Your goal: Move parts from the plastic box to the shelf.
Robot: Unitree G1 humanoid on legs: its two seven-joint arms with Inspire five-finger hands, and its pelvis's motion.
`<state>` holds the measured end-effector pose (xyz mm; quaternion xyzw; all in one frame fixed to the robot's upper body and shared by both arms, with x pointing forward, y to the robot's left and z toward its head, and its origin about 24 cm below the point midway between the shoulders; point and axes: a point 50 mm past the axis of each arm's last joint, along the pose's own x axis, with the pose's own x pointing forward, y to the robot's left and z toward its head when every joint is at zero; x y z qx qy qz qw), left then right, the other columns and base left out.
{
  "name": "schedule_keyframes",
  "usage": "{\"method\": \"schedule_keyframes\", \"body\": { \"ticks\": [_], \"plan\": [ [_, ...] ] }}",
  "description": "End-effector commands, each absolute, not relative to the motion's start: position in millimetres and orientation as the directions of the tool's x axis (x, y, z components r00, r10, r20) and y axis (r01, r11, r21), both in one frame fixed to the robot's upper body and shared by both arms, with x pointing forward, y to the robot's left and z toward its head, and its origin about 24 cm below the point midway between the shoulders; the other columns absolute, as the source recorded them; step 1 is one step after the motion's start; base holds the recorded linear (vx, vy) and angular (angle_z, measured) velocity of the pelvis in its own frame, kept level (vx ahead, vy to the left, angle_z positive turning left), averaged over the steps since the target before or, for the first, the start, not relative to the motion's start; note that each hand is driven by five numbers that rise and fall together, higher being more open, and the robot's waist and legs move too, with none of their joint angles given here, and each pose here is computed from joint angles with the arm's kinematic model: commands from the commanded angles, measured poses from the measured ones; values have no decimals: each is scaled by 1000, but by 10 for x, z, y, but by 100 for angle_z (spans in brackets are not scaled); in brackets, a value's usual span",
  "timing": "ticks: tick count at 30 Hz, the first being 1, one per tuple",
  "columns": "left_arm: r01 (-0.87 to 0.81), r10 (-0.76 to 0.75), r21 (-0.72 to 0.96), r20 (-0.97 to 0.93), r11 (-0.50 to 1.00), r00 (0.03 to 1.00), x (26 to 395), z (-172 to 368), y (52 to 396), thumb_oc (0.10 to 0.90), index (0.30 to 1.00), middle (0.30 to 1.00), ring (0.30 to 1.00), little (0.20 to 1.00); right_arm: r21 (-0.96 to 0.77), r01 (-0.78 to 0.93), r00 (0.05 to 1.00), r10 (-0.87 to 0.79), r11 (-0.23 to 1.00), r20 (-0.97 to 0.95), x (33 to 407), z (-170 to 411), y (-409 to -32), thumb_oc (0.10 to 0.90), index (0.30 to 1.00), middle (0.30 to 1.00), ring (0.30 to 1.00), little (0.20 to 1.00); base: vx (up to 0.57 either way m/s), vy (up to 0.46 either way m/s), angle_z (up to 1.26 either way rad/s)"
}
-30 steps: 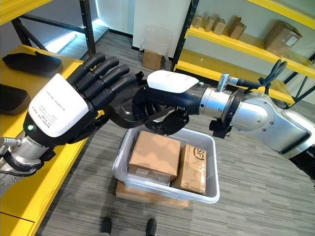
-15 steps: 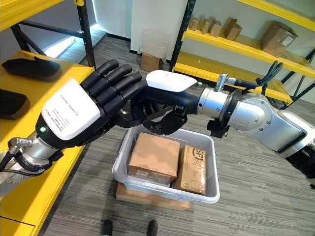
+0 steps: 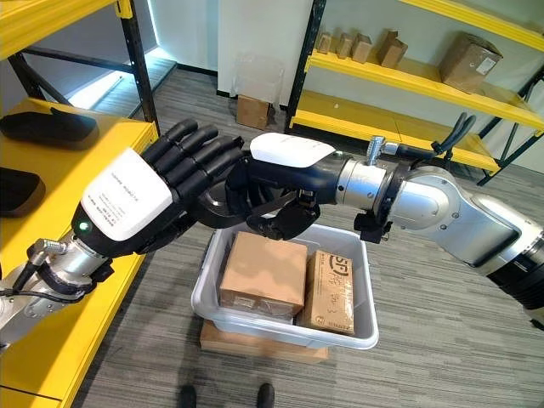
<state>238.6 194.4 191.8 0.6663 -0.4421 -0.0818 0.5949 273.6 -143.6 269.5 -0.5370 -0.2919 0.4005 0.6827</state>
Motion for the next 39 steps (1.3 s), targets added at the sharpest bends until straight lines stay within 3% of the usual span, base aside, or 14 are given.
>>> {"method": "schedule_keyframes", "body": {
  "ticks": [1,23,39],
  "plan": [
    [-484,-683,870,412,96,603,2412,1887,1946,900,1000,1000,1000,1000,-954,-100,396,891,282,221,2642,3261,-1285,400,300,300,300,300,0,0,0],
    [-341,-674,940,248,-6,696,2542,1523,1994,900,1000,1000,1000,1000,-946,-98,340,903,310,261,2599,3364,-1186,400,300,300,300,300,3,2,-1],
    [-250,-624,967,225,48,749,2619,1220,1946,900,1000,1000,1000,1000,-938,-92,294,909,335,296,2558,3422,-1115,400,300,300,300,300,0,0,0]
  ]
}}
